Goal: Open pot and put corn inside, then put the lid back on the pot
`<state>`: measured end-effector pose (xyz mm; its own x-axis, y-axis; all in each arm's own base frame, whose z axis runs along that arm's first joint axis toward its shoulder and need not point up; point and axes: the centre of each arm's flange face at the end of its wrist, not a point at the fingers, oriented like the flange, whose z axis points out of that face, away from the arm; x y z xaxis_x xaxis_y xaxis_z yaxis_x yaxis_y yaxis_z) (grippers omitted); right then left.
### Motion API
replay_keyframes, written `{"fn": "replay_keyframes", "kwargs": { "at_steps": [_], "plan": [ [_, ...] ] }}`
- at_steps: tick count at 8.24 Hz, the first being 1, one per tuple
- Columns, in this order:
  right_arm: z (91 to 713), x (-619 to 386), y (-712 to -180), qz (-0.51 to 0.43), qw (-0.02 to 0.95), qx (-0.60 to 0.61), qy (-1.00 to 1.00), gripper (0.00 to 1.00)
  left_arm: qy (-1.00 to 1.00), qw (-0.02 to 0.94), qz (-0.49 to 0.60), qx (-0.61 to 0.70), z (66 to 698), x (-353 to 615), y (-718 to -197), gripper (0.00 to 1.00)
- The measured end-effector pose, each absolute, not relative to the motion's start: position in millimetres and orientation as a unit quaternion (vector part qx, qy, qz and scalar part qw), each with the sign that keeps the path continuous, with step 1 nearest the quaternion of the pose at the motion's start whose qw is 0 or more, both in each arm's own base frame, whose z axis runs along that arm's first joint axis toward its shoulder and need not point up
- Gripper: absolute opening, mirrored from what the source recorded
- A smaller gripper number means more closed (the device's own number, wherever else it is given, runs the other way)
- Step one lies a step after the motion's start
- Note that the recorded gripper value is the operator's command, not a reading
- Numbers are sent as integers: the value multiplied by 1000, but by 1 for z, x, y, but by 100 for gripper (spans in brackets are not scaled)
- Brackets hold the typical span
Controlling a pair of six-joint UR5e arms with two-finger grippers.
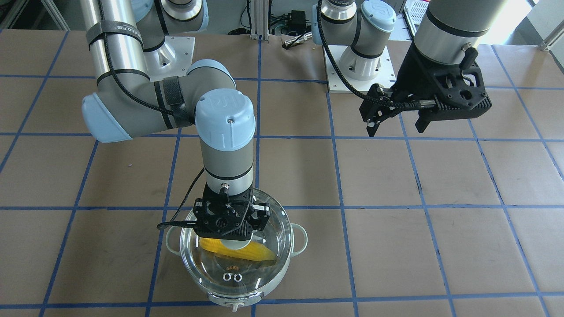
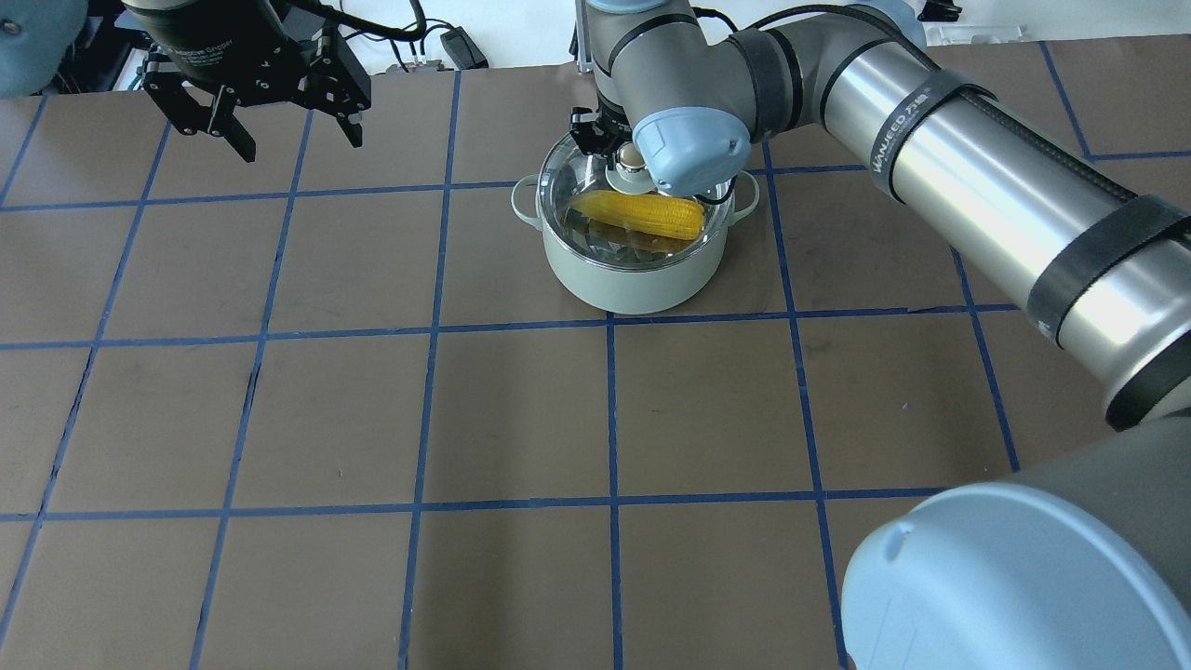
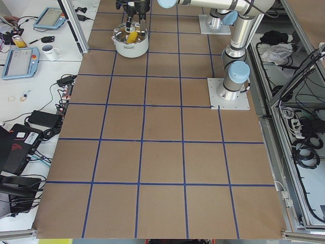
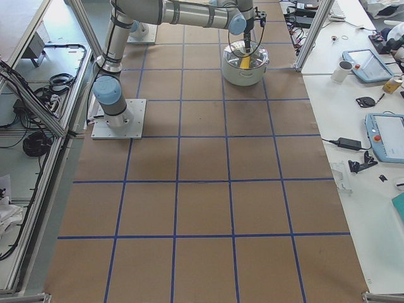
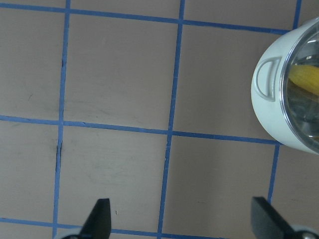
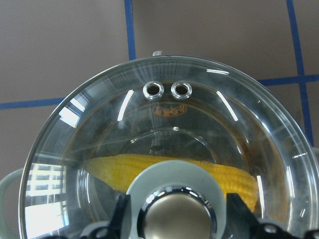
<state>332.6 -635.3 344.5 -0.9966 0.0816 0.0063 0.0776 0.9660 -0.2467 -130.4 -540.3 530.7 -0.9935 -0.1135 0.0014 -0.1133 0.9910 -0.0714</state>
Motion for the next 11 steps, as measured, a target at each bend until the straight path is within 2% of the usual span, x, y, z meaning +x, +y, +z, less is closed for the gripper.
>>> {"fn": "replay_keyframes", "kwargs": {
  "at_steps": [3, 5, 9, 11],
  "plan": [
    [369, 324, -631, 140, 6, -33, -990, 100, 998, 2, -35, -55, 530, -130, -540, 100],
    [414, 291, -614, 147, 8, -32, -989, 100, 998, 3, -32, -57, 527, -130, -541, 100],
    [513, 195, -495, 102, 27, -36, -994, 100, 998, 3, -32, -58, 527, -130, -541, 100],
    [526, 187, -468, 88, 30, -33, -995, 100, 998, 3, -32, -58, 527, -130, -542, 100]
  ]
}}
